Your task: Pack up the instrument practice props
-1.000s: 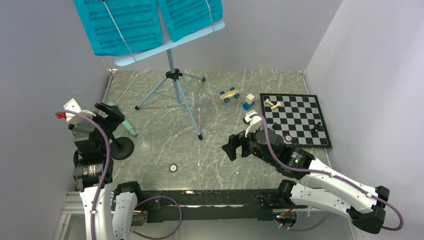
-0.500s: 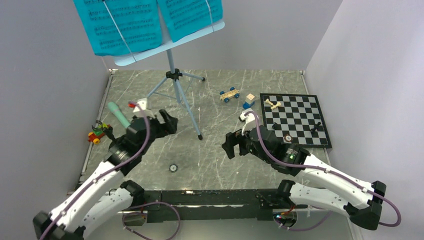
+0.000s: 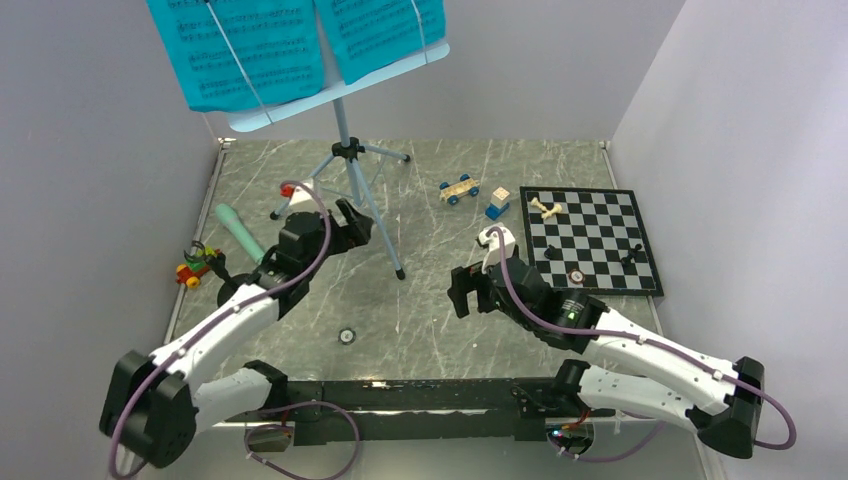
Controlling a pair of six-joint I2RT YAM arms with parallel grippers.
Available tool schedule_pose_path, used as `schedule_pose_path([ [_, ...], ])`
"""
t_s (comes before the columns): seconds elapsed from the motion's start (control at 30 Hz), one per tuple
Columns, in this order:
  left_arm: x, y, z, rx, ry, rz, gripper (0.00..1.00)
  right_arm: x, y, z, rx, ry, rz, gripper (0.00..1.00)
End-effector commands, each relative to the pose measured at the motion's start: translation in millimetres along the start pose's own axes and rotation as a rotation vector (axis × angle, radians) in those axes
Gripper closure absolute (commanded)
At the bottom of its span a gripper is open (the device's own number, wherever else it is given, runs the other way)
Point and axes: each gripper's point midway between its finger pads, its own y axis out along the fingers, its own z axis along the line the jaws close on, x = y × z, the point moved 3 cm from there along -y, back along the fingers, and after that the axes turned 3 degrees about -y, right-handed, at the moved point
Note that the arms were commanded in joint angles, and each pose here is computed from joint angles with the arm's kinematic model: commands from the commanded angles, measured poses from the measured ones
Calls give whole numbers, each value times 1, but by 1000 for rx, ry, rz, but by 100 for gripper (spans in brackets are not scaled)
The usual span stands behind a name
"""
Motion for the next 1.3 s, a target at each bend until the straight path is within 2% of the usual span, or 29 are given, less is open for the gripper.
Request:
schedule_pose_path([
  [0.0,5,21,-37,-188,67,19,8,7,9,1,-15,41,-52,0],
  [0.13,-7,45,-39,-215,81,33,16,4,14,2,-20,35,-34,0],
  [0.3,-21,68,-29,-156,93,74,29,3,11,-2,-33,38,-37,0],
  [0.57,-43,87,-30,-171,81,147,47,1,7,-9,-56,30,-31,0],
  [0.67,-51,90,-29,-156,96,169,49,0,6,-9,-56,31,-33,0],
  [0.83,-70,86,-25,-136,104,231,46,-2,6,-10,-58,29,-27,0],
  [0.93,-78,85,-22,-125,102,224,49,-2,7,-11,-57,29,-26,0],
  [1.07,-89,86,-23,-136,106,253,61,-1,7,-9,-51,28,-24,0],
  [1.27,-101,86,-27,-159,121,289,86,2,4,-9,-51,28,-29,0],
])
